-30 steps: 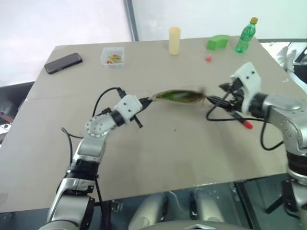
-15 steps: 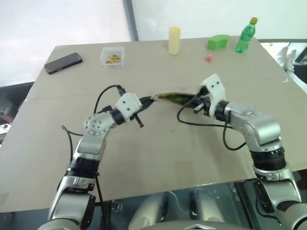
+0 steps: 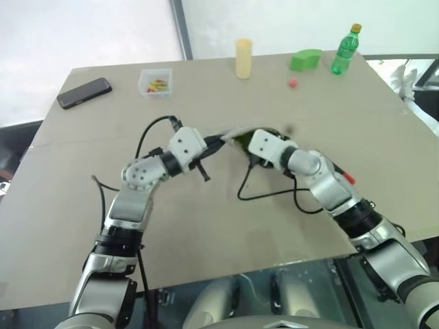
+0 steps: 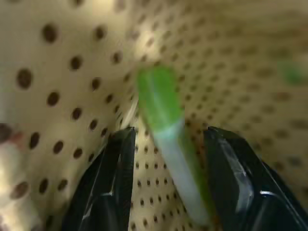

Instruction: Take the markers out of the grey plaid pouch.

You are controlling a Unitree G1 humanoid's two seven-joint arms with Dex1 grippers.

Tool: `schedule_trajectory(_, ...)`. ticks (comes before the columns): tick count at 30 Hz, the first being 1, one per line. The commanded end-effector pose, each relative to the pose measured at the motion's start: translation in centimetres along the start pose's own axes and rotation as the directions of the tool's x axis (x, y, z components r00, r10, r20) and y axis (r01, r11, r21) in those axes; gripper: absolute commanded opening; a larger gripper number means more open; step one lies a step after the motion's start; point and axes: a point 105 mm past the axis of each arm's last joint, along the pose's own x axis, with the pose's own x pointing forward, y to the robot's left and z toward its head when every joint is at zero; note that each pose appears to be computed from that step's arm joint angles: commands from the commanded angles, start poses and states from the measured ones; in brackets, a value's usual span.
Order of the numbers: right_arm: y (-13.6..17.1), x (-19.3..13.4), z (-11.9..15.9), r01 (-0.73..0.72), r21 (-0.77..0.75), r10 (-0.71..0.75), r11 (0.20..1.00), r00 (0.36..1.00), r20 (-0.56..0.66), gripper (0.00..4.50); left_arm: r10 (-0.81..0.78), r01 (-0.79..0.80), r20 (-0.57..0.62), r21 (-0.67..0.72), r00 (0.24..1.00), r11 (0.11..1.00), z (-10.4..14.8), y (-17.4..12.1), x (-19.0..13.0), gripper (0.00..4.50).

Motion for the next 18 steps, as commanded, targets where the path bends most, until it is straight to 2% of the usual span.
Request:
schedule_trajectory(1,-0.9,1.5,1.1,0.067,-0.154,-0.062,0.986,0.997,0.041,2.26,-0.079,0.076,0.092,0.033,0.993,0.997,2.4,-1.2,0.7,0.0)
schedule_trajectory(7,-1.6,3.6,0.6,0.184,-0.156,-0.177,0.971,0.983,0.053,2.26,-0.124,0.124,0.106,0.005,0.987,0.992,2.4,-2.3,0.4,0.0)
schedule_trajectory(10,-2.2,3.7,0.5,0.237,-0.128,-0.229,0.963,0.971,0.075,1.01,-0.116,0.118,0.095,-0.015,0.989,0.993,1.7,-2.2,-0.2,0.0)
schedule_trajectory(11,-2.5,3.5,0.7,0.256,-0.118,-0.246,0.959,0.965,0.093,0.33,-0.101,0.103,0.082,-0.023,0.992,0.994,1.3,-1.9,-0.4,0.0)
schedule_trajectory(12,-2.9,3.3,1.0,0.273,-0.106,-0.262,0.956,0.959,0.11,0.02,-0.085,0.087,0.07,-0.03,0.994,0.996,0.9,-1.6,-0.6,0.0)
schedule_trajectory(16,-4.1,1.6,2.0,0.289,-0.038,-0.277,0.957,0.942,0.188,0.02,0.01,-0.01,0.002,-0.044,1.0,0.999,-1.0,0.3,-1.3,0.0)
schedule_trajectory(18,-4.3,-0.1,2.7,0.251,0.003,-0.245,0.968,0.941,0.235,0.02,0.067,-0.068,-0.027,-0.057,0.997,0.996,-1.9,1.5,-1.5,0.0)
